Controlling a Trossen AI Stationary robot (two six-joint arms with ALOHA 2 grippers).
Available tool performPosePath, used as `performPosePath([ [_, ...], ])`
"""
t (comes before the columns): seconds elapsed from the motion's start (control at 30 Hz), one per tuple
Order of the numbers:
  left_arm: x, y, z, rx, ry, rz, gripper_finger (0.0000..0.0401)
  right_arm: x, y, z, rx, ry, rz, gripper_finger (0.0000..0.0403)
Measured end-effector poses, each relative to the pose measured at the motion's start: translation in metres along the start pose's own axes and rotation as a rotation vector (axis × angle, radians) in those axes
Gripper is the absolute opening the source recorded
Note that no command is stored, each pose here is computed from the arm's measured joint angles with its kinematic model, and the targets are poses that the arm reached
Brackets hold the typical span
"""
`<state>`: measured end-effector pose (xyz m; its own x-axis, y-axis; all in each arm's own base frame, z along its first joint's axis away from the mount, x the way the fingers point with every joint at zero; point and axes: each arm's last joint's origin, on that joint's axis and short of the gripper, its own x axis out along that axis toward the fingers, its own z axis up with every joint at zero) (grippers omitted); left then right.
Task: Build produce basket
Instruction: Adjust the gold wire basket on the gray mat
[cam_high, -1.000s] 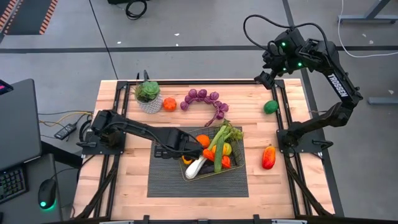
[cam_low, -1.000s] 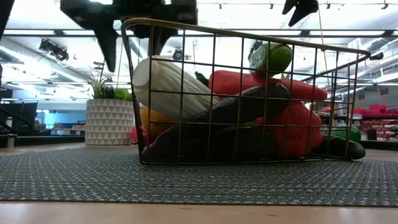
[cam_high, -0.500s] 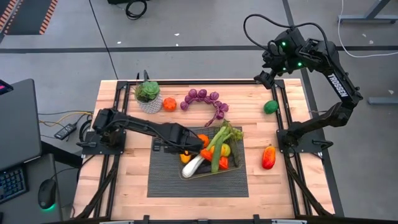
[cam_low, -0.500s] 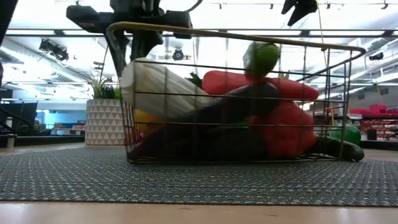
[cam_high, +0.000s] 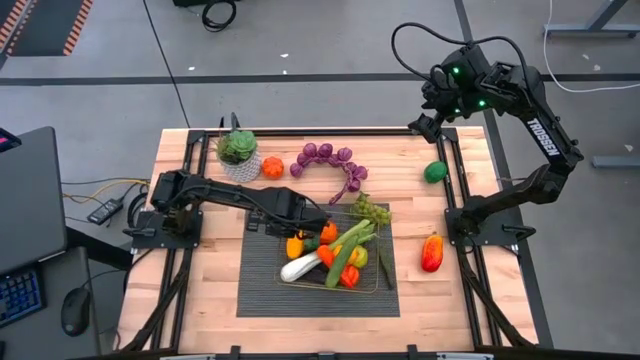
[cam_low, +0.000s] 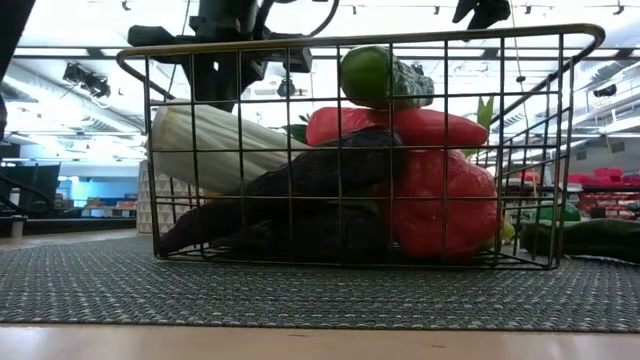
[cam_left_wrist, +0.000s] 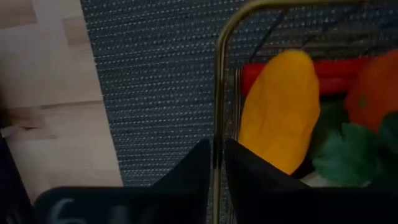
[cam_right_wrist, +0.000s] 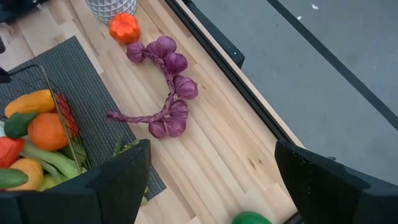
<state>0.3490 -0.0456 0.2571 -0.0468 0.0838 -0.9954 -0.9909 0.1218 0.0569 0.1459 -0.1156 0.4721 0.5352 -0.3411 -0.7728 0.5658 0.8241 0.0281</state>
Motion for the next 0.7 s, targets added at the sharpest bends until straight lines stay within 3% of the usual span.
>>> performPosePath([
  [0.13,0.000,0.000,-0.001,-0.006,0.039,-0.002,0.0057,0.000,0.000,0.000,0.000,0.004,0.000,0.0347],
  [0.43,-0.001,0.000,-0.010,-0.085,0.057,0.000,0.0010,0.000,-0.001,-0.001,-0.005,0.007,-0.003,0.0347],
  [0.7,-0.001,0.000,-0.011,-0.127,0.073,0.004,0.0023,0.000,-0.005,-0.001,-0.002,0.007,-0.016,0.0347],
])
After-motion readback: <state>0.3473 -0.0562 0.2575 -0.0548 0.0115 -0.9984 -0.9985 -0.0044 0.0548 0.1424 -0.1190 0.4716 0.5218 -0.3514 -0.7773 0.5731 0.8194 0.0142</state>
